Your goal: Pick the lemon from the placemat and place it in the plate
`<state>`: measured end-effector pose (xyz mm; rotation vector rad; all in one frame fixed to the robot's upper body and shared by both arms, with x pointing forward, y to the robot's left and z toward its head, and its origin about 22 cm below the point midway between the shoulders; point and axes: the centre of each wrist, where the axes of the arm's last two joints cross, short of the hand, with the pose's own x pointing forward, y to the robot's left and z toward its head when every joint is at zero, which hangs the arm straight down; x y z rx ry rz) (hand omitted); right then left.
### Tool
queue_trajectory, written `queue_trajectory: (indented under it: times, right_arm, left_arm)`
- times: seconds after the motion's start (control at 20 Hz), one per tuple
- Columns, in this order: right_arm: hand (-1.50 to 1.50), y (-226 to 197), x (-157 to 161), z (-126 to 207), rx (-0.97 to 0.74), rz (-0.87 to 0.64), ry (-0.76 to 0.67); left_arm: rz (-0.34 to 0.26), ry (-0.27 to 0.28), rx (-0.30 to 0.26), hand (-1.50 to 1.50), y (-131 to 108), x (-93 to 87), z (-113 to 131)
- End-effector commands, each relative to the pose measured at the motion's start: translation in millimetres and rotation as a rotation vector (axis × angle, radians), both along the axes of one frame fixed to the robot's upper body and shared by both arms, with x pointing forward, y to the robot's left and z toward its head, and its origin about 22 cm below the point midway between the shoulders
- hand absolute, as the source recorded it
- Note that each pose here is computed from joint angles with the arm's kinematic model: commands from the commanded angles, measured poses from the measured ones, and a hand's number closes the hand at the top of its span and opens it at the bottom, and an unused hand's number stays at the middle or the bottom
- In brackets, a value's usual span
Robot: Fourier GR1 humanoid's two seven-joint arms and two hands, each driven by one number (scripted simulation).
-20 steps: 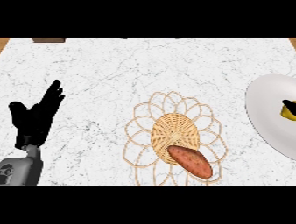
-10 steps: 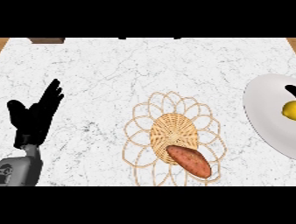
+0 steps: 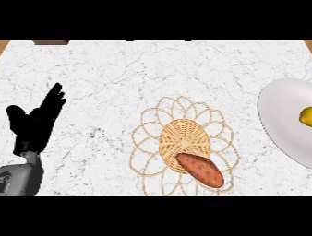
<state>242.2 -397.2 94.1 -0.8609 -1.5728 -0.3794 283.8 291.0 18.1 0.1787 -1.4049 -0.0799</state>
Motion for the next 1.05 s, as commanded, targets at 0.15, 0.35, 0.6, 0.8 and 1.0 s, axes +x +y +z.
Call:
queue_trajectory:
  times: [0.15, 0.35, 0.6, 0.8, 1.0]
  right_arm:
    - [-1.50, -25.9, -36.9, 0.0, -0.023, -0.001, -0.001]
    - [-1.50, -49.1, -71.1, -5.0, -0.037, -0.022, -0.016]
    - [-1.50, -56.8, -81.8, -18.9, -0.029, -0.049, 0.032]
    - [-1.50, -71.7, -70.9, -16.9, -0.069, -0.061, 0.075]
    - [-1.50, -59.0, -96.2, -17.6, -0.038, -0.040, 0.082]
  left_arm:
    - [0.008, 0.012, -0.005, 0.00, 0.7, -0.6, -6.7]
    - [0.008, 0.002, 0.003, 0.00, 6.4, 4.7, 0.4]
    - [-0.011, -0.004, -0.012, 0.00, -1.4, -21.0, -11.7]
    - [-0.004, 0.000, 0.009, 0.00, 7.3, -3.7, 8.6]
    - [-0.027, 0.013, 0.003, 0.00, -20.9, -3.0, -10.4]
